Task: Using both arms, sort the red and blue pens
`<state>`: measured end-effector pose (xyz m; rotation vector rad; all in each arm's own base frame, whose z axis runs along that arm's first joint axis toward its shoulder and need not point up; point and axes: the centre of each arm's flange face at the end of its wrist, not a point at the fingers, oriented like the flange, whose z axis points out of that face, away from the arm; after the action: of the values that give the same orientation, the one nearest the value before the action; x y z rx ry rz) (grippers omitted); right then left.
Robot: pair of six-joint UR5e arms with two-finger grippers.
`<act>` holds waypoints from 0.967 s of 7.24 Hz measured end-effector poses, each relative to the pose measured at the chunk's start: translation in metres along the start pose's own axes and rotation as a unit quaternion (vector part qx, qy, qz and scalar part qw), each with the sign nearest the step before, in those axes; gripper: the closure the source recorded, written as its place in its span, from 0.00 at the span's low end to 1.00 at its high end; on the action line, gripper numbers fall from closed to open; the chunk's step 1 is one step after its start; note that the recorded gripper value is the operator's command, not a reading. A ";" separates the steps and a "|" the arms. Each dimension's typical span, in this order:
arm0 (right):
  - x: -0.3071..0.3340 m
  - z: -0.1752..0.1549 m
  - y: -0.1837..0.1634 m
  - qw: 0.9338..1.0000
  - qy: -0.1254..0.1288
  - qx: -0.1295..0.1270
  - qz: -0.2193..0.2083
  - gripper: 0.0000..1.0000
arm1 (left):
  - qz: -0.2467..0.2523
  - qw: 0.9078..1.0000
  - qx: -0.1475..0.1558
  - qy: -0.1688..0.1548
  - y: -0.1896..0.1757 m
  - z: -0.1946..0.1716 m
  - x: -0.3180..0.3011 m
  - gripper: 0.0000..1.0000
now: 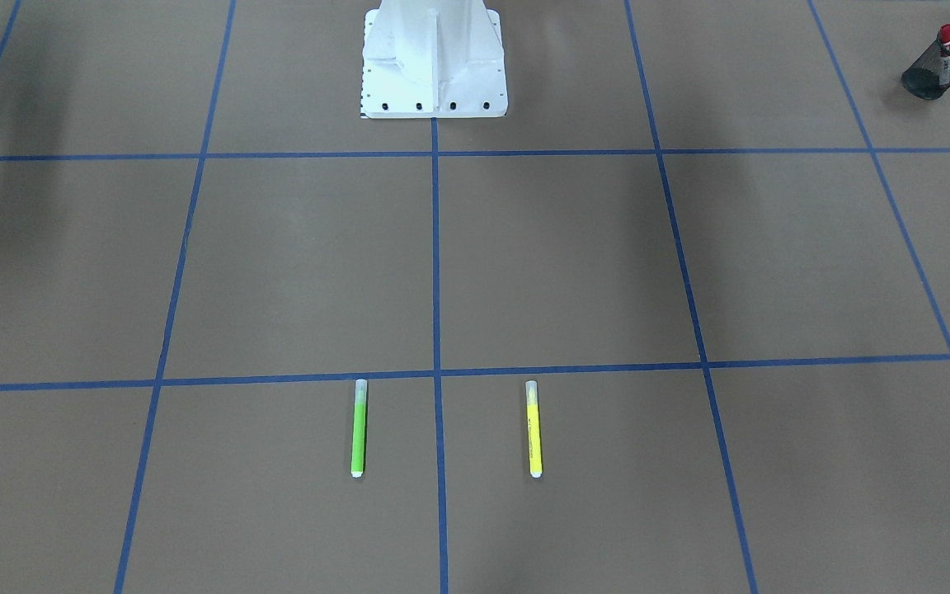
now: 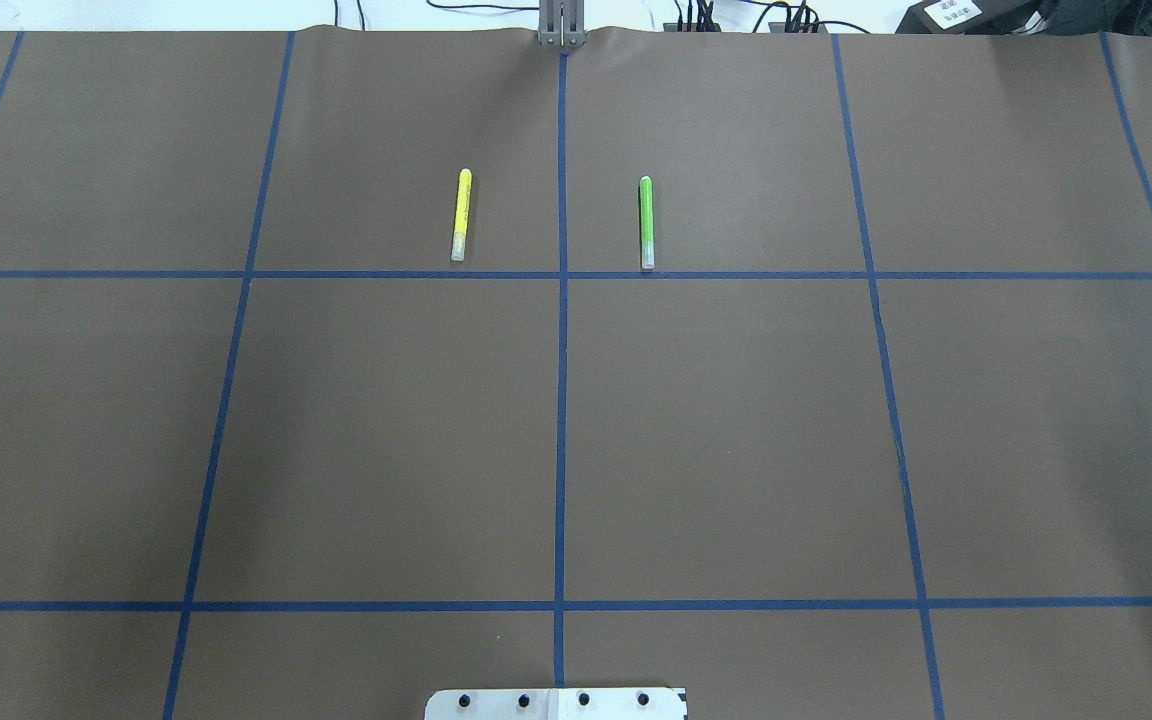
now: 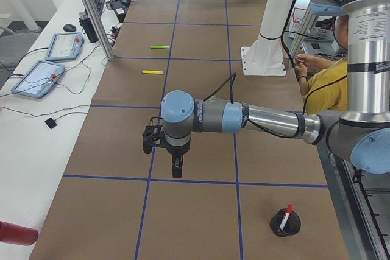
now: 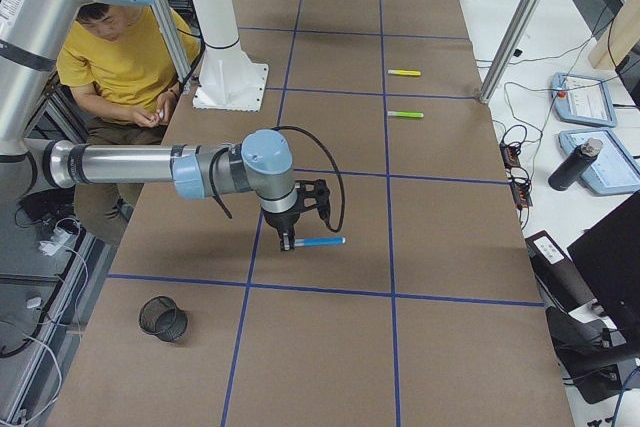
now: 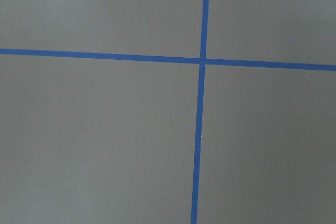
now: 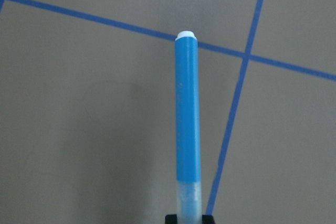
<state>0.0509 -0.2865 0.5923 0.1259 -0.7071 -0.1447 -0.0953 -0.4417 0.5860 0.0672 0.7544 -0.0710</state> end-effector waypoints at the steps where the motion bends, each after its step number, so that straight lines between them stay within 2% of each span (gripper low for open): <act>1: 0.017 -0.001 0.044 1.000 -0.013 -0.005 0.027 1.00 | 0.002 1.000 0.002 0.000 0.000 0.000 0.001 0.00; 2: 0.029 -0.001 0.093 0.996 -0.043 -0.002 0.079 1.00 | 0.003 1.000 0.003 0.001 -0.001 -0.001 0.001 0.00; 3: 0.035 0.003 0.144 0.987 -0.078 0.007 0.143 1.00 | 0.004 1.000 0.003 0.001 -0.001 -0.001 0.001 0.00; 4: 0.036 0.013 0.195 0.971 -0.112 0.018 0.210 1.00 | 0.003 1.000 0.003 0.001 0.000 -0.001 0.001 0.00; 5: 0.033 0.028 0.239 0.951 -0.142 0.028 0.272 1.00 | 0.003 1.000 0.003 0.001 0.000 -0.001 0.001 0.00; 7: 0.029 0.065 0.299 0.902 -0.195 0.038 0.384 1.00 | 0.004 1.000 0.004 0.001 0.000 -0.001 0.002 0.00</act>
<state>0.0568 -0.0021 0.7089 -0.1186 -1.1155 0.6349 -0.0950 -0.4419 0.5840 0.0772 0.7557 -0.0659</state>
